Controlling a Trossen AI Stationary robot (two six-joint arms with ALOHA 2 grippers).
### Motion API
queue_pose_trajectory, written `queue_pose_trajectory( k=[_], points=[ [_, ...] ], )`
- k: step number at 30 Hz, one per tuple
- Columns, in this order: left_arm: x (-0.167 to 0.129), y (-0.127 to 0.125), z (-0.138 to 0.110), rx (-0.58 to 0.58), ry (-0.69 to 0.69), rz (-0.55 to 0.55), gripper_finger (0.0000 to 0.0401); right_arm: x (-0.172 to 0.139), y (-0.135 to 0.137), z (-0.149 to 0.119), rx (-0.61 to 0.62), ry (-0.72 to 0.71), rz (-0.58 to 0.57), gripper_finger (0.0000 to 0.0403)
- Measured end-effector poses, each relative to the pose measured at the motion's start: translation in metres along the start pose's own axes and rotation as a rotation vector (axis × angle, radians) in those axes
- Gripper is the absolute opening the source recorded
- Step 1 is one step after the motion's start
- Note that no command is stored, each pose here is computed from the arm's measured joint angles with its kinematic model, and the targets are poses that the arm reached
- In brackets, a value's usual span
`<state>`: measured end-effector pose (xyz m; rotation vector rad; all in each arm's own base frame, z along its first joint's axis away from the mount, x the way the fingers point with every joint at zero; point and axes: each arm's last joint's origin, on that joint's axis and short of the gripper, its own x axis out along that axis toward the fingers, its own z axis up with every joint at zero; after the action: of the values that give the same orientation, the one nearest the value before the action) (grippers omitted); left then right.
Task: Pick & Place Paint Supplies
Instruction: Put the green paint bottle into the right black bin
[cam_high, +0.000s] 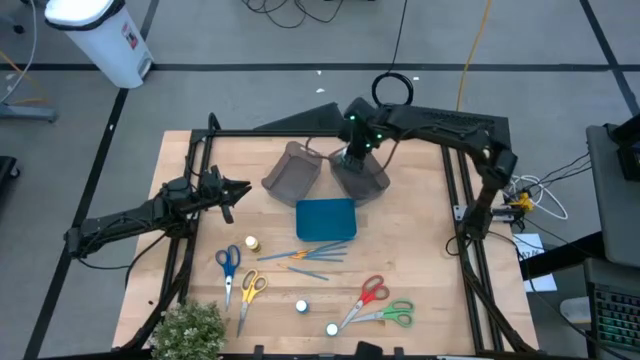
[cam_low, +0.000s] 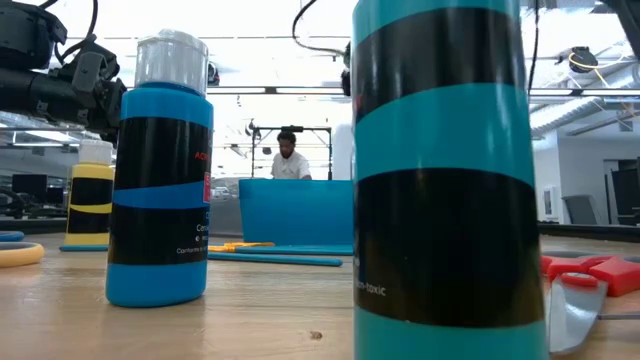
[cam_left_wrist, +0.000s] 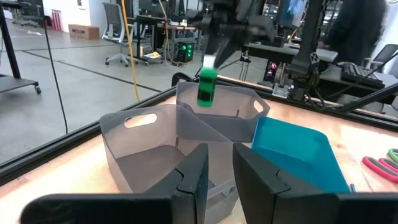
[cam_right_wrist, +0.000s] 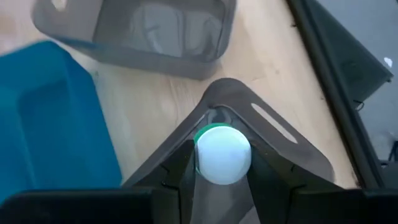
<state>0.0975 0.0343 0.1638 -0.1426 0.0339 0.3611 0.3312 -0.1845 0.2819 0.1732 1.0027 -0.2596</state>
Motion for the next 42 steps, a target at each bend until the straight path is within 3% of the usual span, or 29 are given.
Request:
queue_pose_trajectory(
  k=[8, 18, 39, 42],
  points=[
    [0.0, 0.0, 0.0, 0.0, 0.0, 0.0, 0.0081, 0.03, -0.001, 0.004, -0.093, -0.009, 0.003, 0.0105],
    [0.0, 0.0, 0.0, 0.0, 0.0, 0.0, 0.0081, 0.04, -0.004, 0.007, -0.126, -0.034, -0.007, 0.0105],
    [0.0, 0.0, 0.0, 0.0, 0.0, 0.0, 0.0081, 0.067, 0.0, -0.015, -0.092, -0.054, -0.003, 0.0105],
    [0.0, 0.0, 0.0, 0.0, 0.0, 0.0, 0.0081, 0.067, 0.0, -0.015, -0.093, -0.054, -0.004, 0.0123]
  ],
)
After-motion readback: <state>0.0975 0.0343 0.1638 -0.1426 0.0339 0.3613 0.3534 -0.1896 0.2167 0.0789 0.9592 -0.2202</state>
